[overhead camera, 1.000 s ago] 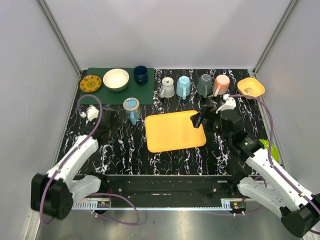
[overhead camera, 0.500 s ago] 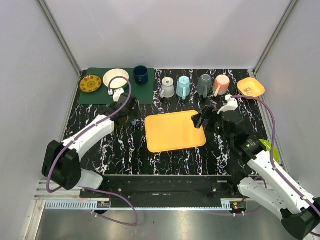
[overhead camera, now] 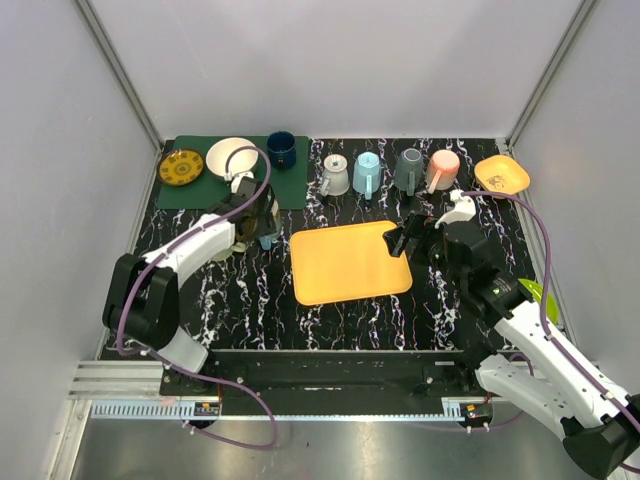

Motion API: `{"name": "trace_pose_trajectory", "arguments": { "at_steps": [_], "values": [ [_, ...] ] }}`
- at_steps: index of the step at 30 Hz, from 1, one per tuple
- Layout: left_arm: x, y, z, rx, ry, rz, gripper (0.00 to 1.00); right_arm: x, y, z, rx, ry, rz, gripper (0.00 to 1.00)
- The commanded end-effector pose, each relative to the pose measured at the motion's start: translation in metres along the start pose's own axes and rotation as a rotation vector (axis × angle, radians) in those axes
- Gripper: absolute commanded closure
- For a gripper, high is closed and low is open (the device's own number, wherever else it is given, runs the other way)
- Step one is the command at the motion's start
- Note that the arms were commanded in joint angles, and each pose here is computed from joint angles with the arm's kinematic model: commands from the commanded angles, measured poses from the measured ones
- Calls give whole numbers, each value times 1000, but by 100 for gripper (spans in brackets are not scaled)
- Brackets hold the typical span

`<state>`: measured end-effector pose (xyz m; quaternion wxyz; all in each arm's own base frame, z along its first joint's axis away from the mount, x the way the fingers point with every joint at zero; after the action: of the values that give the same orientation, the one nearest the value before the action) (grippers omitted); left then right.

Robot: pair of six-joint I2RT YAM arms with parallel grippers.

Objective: Turn the mug right side up

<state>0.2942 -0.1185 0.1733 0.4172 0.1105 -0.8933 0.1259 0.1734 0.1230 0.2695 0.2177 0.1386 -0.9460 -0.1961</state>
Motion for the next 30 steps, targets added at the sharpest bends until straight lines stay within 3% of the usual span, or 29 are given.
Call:
{"name": "trace_pose_trajectory", "arguments": {
  "at_steps": [1,9,13,18,27,30],
  "values": [
    [-2,-13,-18,-21,-37,61,36,-1,-2,-3,19,-17,25,0],
    [-18,-18,-21,-53,-8,72,40,-4,-3,-1,23,-7,35,0],
    [-22,-20,-23,-71,5,93,51,-4,-5,2,24,-1,40,0],
    [-26,-18,-23,-71,10,97,57,-5,-6,4,26,8,45,0],
    [-25,-14,-19,-70,14,107,100,-6,-6,4,24,12,45,0],
    [-18,-14,-20,-60,6,138,100,-5,-5,3,24,7,39,0]
  ]
}}
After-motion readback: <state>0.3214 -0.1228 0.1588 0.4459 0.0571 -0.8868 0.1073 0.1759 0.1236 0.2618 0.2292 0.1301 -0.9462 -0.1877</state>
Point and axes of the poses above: each gripper's point midway between its finger pads, its own x axis back along the fingers, its own y axis along the line the jaws close on, z = x × y, the point moved 10 cm from there along x, back along the fingers, and after that the axes turned 4 degrees about x, right-handed, at the moved point
